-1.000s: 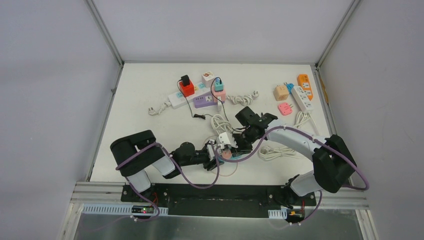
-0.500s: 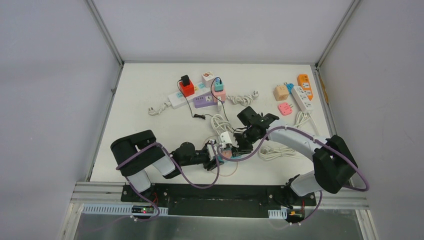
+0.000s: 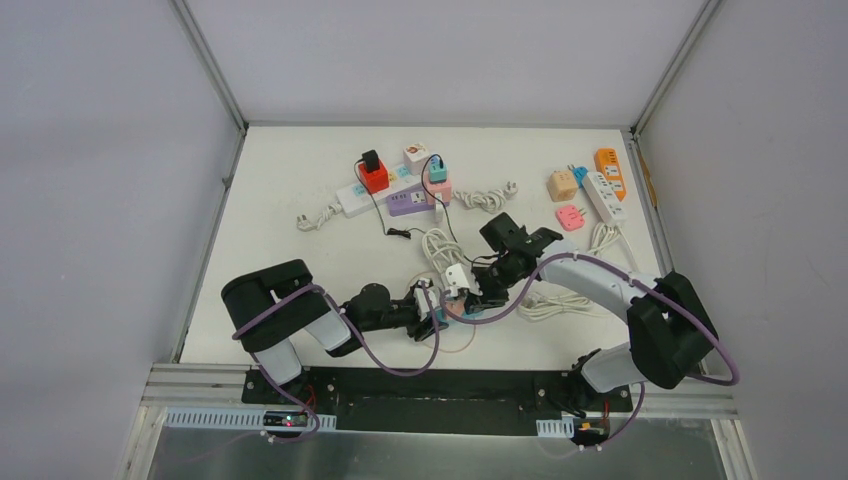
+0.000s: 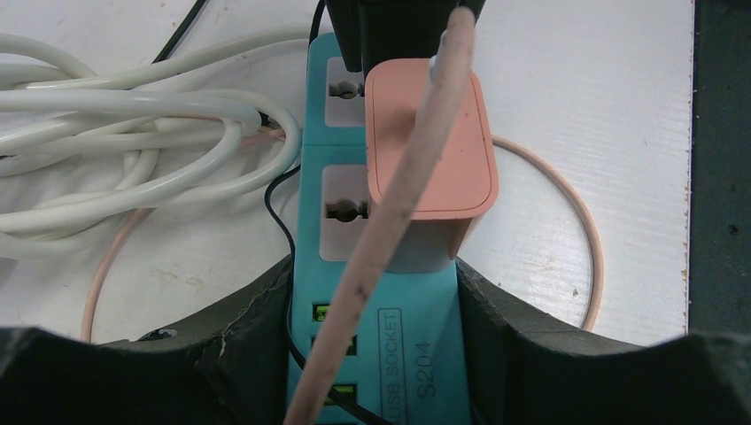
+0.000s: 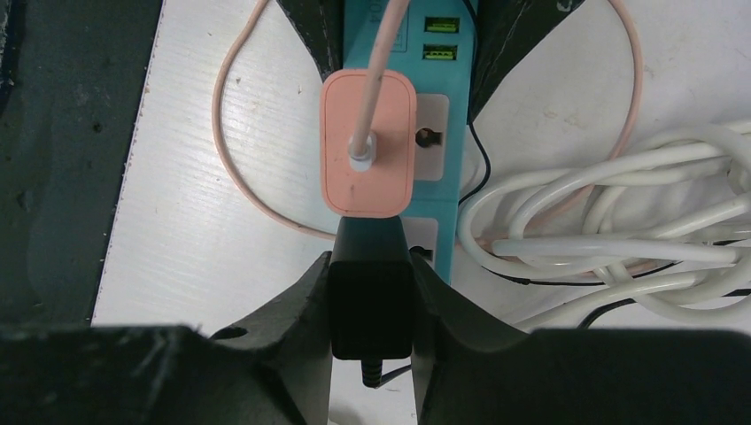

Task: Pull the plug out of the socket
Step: Remove the plug from the socket.

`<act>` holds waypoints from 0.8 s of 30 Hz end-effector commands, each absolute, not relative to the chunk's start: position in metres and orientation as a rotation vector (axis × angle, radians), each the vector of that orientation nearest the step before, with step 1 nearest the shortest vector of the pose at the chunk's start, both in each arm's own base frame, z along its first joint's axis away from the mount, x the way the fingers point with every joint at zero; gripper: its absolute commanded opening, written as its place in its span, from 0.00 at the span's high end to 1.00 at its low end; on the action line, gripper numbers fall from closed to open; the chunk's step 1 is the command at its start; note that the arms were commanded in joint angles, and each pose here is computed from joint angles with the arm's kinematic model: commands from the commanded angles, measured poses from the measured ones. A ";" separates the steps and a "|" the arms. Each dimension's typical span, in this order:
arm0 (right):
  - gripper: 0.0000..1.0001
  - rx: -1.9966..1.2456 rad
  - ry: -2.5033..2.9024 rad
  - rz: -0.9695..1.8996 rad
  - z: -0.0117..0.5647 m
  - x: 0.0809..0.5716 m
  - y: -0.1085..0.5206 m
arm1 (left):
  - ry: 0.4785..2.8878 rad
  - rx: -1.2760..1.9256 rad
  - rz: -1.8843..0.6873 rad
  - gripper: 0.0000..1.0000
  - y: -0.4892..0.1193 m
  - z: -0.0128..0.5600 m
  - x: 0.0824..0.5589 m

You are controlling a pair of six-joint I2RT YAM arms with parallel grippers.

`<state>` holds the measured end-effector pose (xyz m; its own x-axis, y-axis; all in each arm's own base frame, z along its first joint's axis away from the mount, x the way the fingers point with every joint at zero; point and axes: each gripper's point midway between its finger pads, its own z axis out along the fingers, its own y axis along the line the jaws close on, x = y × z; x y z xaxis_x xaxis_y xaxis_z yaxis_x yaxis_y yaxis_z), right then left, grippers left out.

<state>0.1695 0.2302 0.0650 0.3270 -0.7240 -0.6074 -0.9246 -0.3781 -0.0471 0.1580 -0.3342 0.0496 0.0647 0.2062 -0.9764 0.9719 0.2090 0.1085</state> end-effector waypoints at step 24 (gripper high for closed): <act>1.00 -2.246 1.479 0.717 0.058 0.163 0.217 | 1.366 1.355 -0.966 1.00 -0.338 0.033 0.134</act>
<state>0.1703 0.2285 0.0652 0.3123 -0.7289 -0.6093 -0.9308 -0.3631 -0.0428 0.1579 -0.3360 0.0496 0.0698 0.2036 -0.9766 0.9733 0.2005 0.1114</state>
